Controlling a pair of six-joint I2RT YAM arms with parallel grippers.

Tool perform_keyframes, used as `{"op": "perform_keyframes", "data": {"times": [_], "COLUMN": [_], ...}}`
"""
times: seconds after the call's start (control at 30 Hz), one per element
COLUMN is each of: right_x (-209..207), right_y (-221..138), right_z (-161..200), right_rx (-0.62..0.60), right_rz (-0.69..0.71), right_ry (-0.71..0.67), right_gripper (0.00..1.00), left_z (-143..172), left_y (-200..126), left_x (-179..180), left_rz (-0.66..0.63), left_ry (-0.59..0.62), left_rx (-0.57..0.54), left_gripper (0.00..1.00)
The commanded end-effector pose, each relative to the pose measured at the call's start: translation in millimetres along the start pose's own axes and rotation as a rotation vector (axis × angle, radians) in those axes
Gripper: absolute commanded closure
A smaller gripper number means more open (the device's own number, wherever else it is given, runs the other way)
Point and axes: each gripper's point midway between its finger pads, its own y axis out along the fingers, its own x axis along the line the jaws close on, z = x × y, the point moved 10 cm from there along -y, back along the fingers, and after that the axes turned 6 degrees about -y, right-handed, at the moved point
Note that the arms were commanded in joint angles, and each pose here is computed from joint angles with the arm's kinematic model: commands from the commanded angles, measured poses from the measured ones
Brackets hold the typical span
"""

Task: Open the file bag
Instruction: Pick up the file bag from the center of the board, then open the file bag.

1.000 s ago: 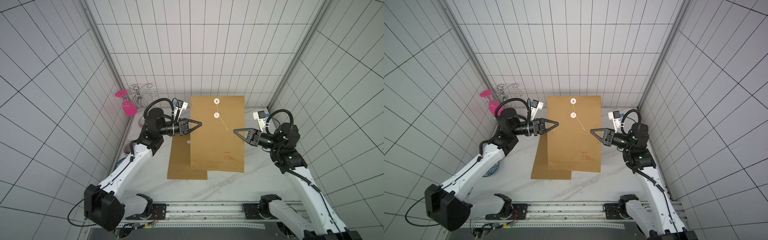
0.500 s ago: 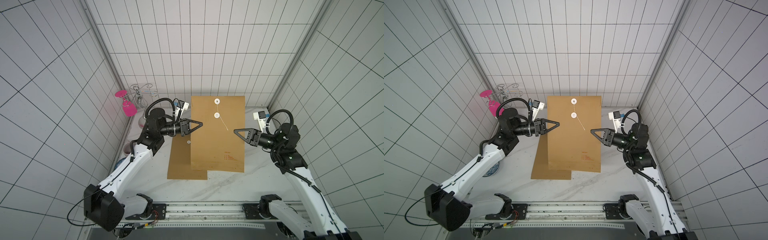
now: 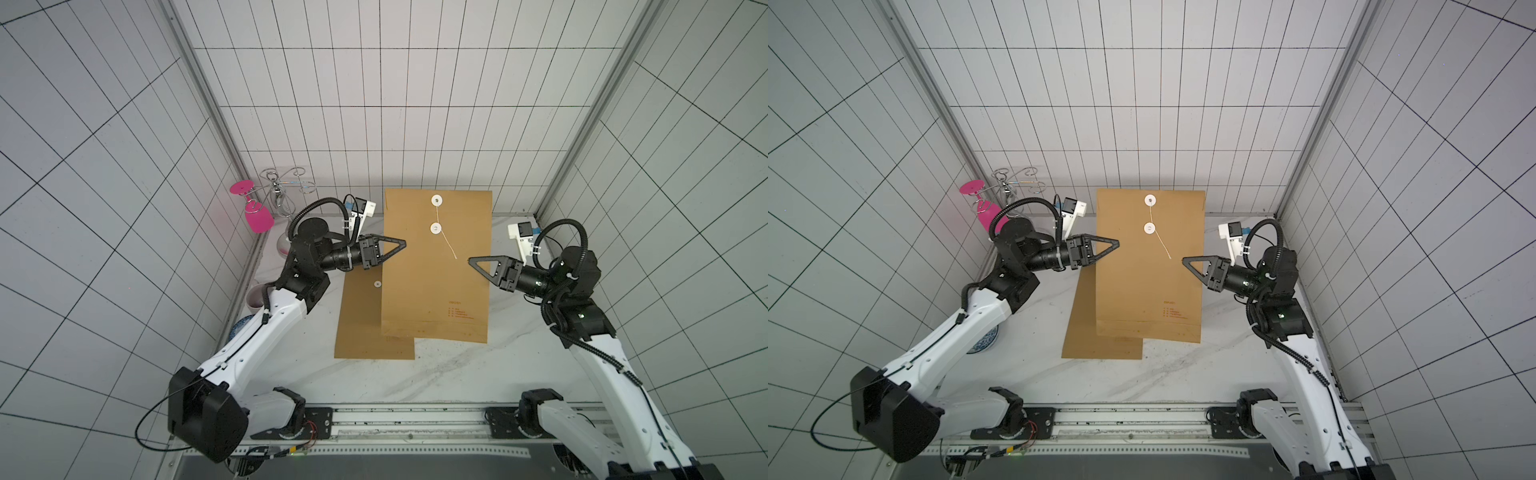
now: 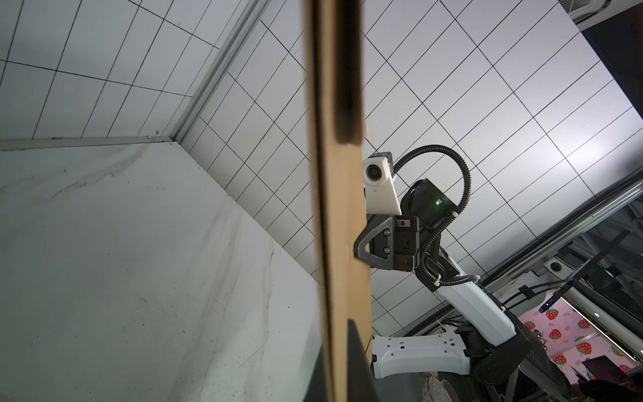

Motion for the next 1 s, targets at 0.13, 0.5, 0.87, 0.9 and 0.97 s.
{"op": "perform_keyframes", "data": {"times": [0.13,0.5,0.87,0.9,0.97], "right_x": [9,25,60,60,61], "right_y": [-13,-20,-9,-9,-8], "right_z": [-5,13,31,31,29], "right_rx": [-0.001,0.045,-0.043,-0.050,-0.052], "right_rz": [0.222,0.553,0.234,0.231,0.218], "right_ry": [-0.069,-0.326,-0.473,-0.469,-0.464], "right_gripper": [0.56,0.35,0.36,0.36,0.36], "left_z": [2,51,58,57,56], "left_y": [-6,27,26,25,24], "left_x": [-11,-68,-133,-135,-139], "left_rz": [-0.143,-0.482,-0.286,-0.278,-0.254], "left_ry": [0.152,0.729,0.878,0.875,0.866], "left_rx": [-0.019,0.062,0.076,0.065,0.048], "left_gripper": [1.00,1.00,1.00,1.00,1.00]}}
